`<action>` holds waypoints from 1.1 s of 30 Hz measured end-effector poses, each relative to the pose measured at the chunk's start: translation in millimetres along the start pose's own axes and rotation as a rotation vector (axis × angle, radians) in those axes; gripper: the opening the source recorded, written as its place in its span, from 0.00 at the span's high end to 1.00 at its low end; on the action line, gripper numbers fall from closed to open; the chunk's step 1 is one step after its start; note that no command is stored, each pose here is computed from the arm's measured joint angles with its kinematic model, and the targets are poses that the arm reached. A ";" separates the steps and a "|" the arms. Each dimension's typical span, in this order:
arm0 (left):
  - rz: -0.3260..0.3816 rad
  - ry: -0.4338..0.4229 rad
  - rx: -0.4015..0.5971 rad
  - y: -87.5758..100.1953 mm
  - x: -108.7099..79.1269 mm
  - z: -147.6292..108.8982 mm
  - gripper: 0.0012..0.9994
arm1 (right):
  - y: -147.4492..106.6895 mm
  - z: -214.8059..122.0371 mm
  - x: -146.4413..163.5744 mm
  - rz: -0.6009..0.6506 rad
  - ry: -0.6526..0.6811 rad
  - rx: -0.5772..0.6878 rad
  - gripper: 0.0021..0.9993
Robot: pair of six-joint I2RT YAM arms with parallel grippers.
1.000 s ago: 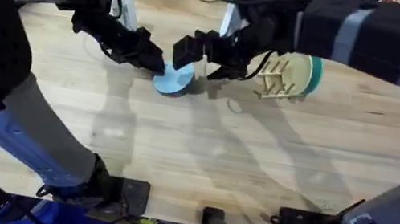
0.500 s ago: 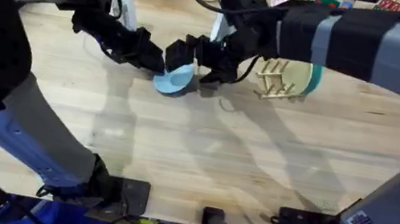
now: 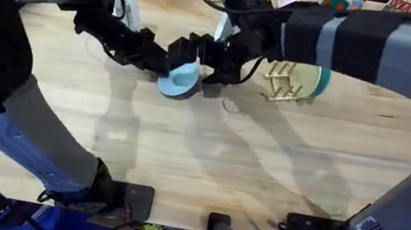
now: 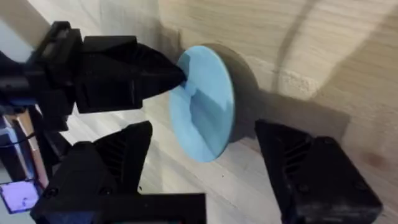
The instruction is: Pick up the plates from the table one by one and place each into a slot on the dish rack.
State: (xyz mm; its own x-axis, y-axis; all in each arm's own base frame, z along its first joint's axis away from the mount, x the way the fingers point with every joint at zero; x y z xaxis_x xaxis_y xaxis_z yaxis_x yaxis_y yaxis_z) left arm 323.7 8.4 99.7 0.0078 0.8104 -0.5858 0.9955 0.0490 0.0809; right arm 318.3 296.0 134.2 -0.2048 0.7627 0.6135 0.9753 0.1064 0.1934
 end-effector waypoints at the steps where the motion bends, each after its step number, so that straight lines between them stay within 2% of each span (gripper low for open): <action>1: 0.000 0.000 0.000 0.0 0.0 0.0 0.96 | 0.5 0.2 0.2 0.001 0.002 -0.003 0.01; 6: 0.000 0.000 0.000 0.0 0.0 0.0 0.96 | 2.6 10.7 -4.9 0.041 0.003 -0.003 0.04; 9: 0.000 0.000 0.000 0.0 0.0 0.0 0.96 | 5.4 12.7 -6.5 0.071 0.005 -0.010 0.18; 13: 0.000 0.000 0.000 0.0 0.0 0.0 0.96 | 2.4 21.5 -11.2 0.102 -0.007 0.010 0.50; 16: -0.001 0.000 0.001 -0.2 0.0 0.0 0.96 | 1.8 22.0 -11.1 0.115 -0.002 0.017 0.88; 17: -0.001 0.001 -0.001 0.1 0.2 -0.3 0.96 | 3.6 18.8 -8.0 0.118 0.022 0.016 0.94; 28: -0.004 -0.001 -0.002 0.8 0.4 -2.1 0.96 | 6.6 14.0 0.0 0.106 0.069 0.024 0.97; 33: -0.007 0.001 0.002 0.6 -0.2 -3.1 0.96 | 7.2 13.8 -0.4 0.038 0.105 0.040 0.97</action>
State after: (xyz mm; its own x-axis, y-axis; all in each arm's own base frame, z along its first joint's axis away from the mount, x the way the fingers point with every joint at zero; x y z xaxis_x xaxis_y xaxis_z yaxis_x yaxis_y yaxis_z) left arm 324.0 10.0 102.4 0.0011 0.8108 -0.5853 0.9957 0.0534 0.0759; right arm 326.5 305.3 124.7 -0.1731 0.6959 0.6969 0.9846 0.1053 0.1394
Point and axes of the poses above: each hand's point on the last joint's axis, 136 mm out from that joint toward the fingers, its own z axis out along the fingers, its own x axis along the line the jaws close on, y = z × x, the point moved 8 cm from there along -z, back along the fingers, and after that the axes turned 3 degrees about -z, right-handed, at the moved point
